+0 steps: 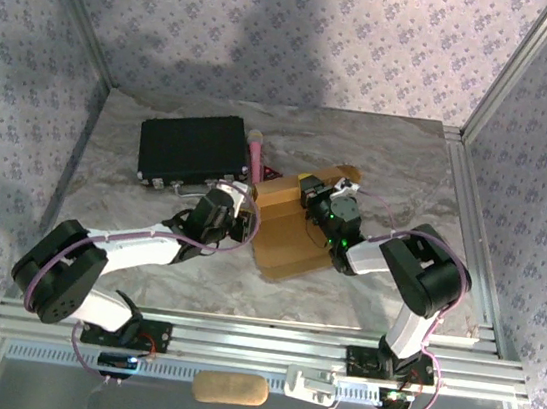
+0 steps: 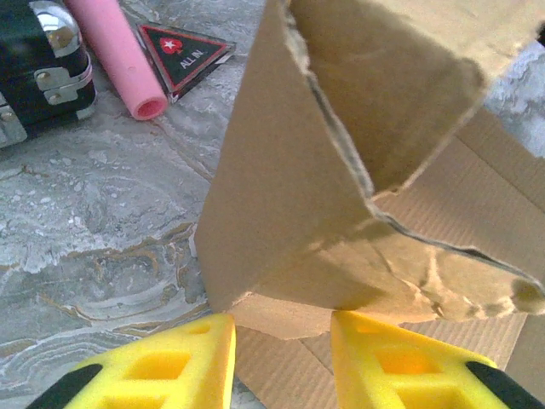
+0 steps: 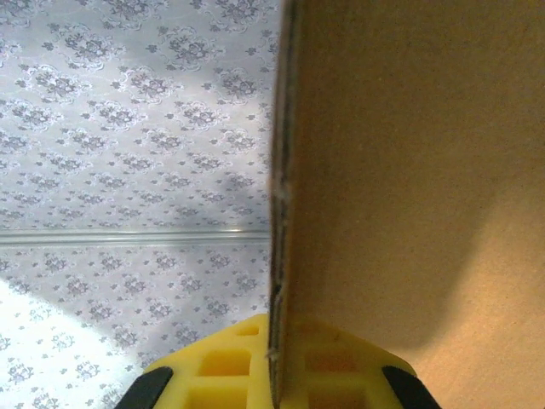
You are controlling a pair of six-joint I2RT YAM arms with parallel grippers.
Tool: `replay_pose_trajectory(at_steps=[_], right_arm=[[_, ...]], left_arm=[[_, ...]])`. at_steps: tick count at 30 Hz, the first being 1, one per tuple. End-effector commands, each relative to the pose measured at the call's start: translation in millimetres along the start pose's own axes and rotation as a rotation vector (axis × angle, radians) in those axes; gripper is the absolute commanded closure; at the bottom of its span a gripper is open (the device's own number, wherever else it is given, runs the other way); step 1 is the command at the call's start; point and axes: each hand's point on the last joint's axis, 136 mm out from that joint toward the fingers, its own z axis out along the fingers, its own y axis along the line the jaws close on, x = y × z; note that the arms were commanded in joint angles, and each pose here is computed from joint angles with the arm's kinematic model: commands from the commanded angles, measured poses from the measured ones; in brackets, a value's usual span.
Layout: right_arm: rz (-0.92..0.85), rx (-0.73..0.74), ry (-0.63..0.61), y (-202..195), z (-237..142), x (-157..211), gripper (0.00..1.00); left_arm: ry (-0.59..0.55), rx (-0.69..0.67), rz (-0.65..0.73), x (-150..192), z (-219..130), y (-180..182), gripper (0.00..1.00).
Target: Fold the paper box
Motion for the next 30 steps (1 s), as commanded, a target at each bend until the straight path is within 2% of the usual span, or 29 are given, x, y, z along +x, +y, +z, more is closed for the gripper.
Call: replay_pose_trajectory(at_steps=[1,11,30], right_arm=[[0.004,0.013,0.020,-7.7,4.4,1.7,1.00],[-0.027,0.022,0.035,-16.3,0.4,6.2,1.00],[-0.108,0.028,0.041,-34.7,-1.7,21.2,1.00]], left_arm=[[-0.004,0.018,0.064,-11.9,4.7,-7.1,0.68],[-0.035,-0.021,0.090,-21.6,21.2,-3.4,0.70],[-0.133,-0.088,0.022,-35.9,25.1,3.6,0.71]])
